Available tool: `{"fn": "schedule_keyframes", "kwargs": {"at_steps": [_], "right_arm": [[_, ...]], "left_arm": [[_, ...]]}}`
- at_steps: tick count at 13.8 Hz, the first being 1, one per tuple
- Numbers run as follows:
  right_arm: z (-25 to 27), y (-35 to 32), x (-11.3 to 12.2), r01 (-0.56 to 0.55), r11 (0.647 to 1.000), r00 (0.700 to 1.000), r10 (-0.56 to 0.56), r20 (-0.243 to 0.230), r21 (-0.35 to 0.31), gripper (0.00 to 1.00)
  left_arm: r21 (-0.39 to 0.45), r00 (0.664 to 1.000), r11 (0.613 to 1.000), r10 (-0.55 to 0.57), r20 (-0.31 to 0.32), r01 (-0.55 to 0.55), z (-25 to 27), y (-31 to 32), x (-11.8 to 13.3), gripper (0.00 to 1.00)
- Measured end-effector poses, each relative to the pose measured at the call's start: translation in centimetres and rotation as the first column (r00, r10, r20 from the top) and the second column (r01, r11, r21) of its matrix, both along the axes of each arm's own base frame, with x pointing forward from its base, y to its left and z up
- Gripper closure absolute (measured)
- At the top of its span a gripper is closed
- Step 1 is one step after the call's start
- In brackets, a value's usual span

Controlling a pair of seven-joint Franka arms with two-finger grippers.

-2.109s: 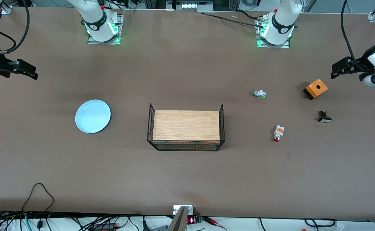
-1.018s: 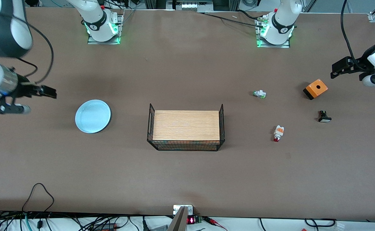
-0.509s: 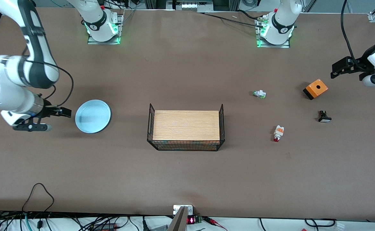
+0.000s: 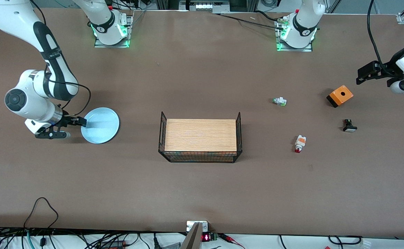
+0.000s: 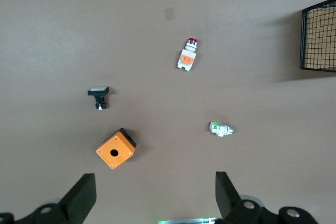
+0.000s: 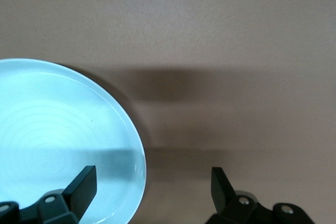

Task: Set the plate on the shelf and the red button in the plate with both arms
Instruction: 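Grasp the plate rim with the right gripper and lift it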

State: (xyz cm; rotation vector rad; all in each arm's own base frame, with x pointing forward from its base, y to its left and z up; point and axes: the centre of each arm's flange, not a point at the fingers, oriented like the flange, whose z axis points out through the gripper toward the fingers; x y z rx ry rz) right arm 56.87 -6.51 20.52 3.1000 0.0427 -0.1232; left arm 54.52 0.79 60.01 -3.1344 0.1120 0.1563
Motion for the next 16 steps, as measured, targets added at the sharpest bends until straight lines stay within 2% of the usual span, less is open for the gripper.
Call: {"fn": "schedule_keyframes", "kwargs": {"at_steps": [1,2,6,7,9,11,13,16], "right_arm": [[-0.7,0.0,-0.1,0.000,1.000,1.000,0.000,-0.009,0.001,0.15],[-1.2,0.0,-0.2,-0.001,1.000,1.000,0.001,-0.016,0.001,0.29],[-2.4,0.3,-0.5,-0.005,1.000,0.999,0.005,-0.036,0.004,0.73],[-2.2,0.4,-0.4,-0.006,1.000,0.999,0.006,-0.034,0.005,0.87],[-1.6,0.6,-0.3,-0.009,1.000,0.999,0.009,-0.034,0.006,0.94],[-1.0,0.6,-0.2,-0.008,1.000,0.998,0.008,-0.058,0.008,0.94],[1.4,0.9,0.7,-0.009,1.000,0.995,0.010,-0.099,0.014,0.94],[8.5,2.4,2.5,0.015,0.998,0.986,-0.004,-0.167,0.065,0.97]], "left_arm": [[0.000,1.000,1.000,0.000,0.000,0.000,0.0,0.0,0.0,0.00],[0.000,1.000,1.000,0.000,0.000,0.000,0.0,0.0,0.0,0.00],[0.000,1.000,1.000,0.000,0.000,0.000,0.0,0.0,0.0,0.00],[0.000,1.000,1.000,0.000,0.000,0.000,0.0,0.0,0.0,0.00],[0.000,1.000,1.000,0.000,0.000,0.000,0.0,0.0,0.0,0.00],[0.000,1.000,1.000,0.000,0.000,0.000,0.0,0.0,0.0,0.00],[0.000,1.000,1.000,0.000,0.000,0.000,0.0,0.0,0.0,0.00],[0.000,1.000,1.000,0.000,0.000,0.000,0.0,0.0,0.0,0.00]]}}
